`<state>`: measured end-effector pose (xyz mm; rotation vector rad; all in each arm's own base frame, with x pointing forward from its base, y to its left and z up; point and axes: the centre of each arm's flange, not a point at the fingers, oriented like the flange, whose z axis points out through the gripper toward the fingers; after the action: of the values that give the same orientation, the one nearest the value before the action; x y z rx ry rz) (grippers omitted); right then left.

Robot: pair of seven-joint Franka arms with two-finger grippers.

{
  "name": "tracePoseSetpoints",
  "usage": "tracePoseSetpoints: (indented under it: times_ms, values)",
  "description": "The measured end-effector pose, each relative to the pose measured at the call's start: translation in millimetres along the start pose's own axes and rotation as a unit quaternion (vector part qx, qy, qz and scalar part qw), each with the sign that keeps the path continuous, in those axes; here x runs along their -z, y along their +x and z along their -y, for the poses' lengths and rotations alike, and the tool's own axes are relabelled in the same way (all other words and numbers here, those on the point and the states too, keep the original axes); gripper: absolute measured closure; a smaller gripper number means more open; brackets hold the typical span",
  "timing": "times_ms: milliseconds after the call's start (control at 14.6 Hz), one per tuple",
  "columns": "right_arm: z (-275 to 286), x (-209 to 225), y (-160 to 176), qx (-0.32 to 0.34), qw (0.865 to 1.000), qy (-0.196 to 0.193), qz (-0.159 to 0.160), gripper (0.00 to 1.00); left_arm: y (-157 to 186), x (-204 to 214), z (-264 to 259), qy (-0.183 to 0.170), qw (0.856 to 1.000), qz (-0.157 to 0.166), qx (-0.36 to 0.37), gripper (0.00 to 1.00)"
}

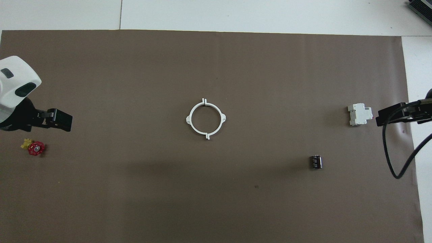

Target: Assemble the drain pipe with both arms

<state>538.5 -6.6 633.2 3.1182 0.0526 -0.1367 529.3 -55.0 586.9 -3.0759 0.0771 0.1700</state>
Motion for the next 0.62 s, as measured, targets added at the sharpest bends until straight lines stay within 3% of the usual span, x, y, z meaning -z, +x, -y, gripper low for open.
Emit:
tracePoseSetpoints:
  times_ms: [618]
  values:
    - [0.0, 0.0, 0.0, 0.0, 1.0, 0.0, 0.0, 0.0, 2.8, 5.7, -0.2, -0.001, 1.0, -0.021, 0.0, 0.0]
